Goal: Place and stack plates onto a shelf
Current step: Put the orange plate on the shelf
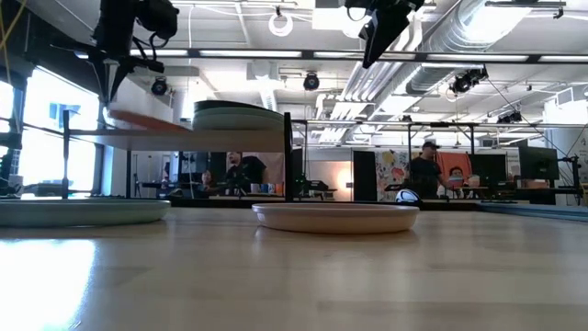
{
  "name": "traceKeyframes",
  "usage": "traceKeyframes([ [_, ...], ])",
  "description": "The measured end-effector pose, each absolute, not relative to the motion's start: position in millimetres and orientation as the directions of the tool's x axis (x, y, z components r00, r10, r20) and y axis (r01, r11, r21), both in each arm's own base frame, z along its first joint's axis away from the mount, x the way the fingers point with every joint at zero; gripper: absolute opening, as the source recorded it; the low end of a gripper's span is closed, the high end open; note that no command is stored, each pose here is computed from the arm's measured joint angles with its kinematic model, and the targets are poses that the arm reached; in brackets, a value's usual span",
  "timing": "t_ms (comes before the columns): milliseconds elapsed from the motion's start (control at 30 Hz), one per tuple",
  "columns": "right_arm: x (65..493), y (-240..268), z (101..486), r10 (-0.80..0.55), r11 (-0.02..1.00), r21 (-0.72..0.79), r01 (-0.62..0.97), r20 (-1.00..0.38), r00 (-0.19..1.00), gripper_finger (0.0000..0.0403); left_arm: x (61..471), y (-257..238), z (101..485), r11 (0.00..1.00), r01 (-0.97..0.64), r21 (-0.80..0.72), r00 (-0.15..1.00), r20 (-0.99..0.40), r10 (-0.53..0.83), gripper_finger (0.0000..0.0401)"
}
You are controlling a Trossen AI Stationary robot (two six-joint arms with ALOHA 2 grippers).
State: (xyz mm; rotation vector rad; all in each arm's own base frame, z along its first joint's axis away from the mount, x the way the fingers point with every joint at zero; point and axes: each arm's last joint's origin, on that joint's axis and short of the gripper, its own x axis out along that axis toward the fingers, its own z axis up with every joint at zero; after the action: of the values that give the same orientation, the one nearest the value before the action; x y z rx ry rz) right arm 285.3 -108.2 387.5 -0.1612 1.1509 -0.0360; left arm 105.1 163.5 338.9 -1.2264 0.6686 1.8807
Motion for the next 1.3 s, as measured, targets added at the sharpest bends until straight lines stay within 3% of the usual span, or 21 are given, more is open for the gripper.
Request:
traceKeyframes([
  [367,286,-107,387,-0.088,0.99,-0.126,-0.065,-0.905,0.417,0.0135,106,163,339,-0.448,-0.893,0.047,-0.204,-0.929,0.309,0.003],
  [500,286,-107,388,-0.077,0.991,-0.118,-0.07,-0.902,0.424,0.0135,110,168,340,-0.446,-0.895,-0.007,-0.167,-0.922,0.35,0.003],
  [833,287,-107,388,-0.079,0.992,-0.113,-0.054,-0.897,0.436,0.0135,129,176,344,-0.326,-0.935,-0.141,-0.035,-0.876,0.48,0.003],
  [1300,287,-108,388,-0.08,0.992,-0.114,-0.053,-0.895,0.439,0.0135,168,195,305,-0.225,-0.974,0.007,-0.085,-0.937,0.34,0.003],
])
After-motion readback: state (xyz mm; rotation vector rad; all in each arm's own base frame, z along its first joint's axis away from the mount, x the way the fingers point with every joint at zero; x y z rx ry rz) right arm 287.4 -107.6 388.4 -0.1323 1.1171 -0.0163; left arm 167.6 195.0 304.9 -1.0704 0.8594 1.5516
